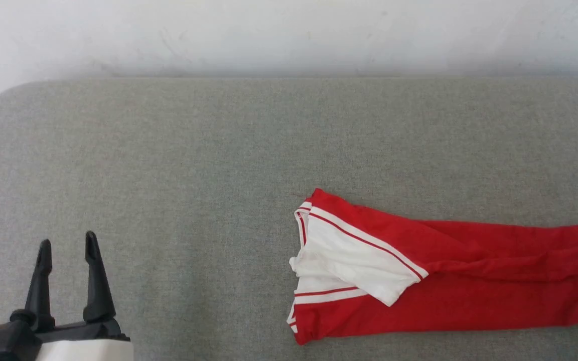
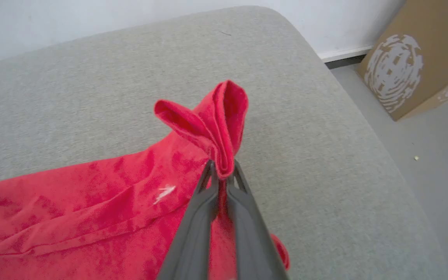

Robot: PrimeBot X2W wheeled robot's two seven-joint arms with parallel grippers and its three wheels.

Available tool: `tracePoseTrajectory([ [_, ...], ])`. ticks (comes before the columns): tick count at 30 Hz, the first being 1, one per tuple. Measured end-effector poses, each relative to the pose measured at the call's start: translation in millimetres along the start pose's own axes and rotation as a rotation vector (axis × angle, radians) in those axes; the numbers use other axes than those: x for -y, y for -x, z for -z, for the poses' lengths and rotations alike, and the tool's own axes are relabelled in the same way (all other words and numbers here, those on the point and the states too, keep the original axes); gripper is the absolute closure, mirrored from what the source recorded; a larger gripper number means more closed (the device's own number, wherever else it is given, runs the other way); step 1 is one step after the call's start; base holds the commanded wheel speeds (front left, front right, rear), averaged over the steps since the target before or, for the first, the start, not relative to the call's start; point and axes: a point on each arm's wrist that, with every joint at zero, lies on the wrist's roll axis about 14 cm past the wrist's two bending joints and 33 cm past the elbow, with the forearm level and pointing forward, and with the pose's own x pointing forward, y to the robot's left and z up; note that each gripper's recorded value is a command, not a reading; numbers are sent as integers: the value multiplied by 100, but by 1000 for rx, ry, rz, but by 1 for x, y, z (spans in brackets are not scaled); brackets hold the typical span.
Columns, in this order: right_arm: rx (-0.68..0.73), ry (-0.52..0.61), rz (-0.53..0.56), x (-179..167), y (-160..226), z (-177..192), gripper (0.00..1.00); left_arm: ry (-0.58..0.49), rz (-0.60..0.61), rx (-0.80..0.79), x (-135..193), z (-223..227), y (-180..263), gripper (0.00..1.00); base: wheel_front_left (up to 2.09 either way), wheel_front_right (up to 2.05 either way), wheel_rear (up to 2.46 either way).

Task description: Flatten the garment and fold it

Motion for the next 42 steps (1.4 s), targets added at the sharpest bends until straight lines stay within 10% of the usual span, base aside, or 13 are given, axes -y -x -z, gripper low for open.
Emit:
tracePoseTrajectory([
  [19, -83, 162, -825, -277, 75, 17, 100, -7, 52, -49, 16, 13, 14, 0, 0, 0, 0],
  [34, -279, 307, -899, -336, 48, 79, 100, 1, 54, -66, 20, 22, -1, 0, 0, 0, 0],
  [35, -291, 307, -899, -337, 47, 84, 89, 2, 51, -67, 19, 22, -2, 0, 0, 0, 0],
  [36, -301, 308, -898, -338, 46, 88, 57, 3, 48, -69, 19, 23, -2, 0, 0, 0, 0],
  [37, -309, 312, -897, -339, 46, 91, 0, 4, 47, -71, 18, 24, -2, 0, 0, 0, 0],
  [42, -266, 256, -920, -344, 51, 75, 0, 10, 55, -69, 21, 23, -2, 0, 0, 0, 0],
])
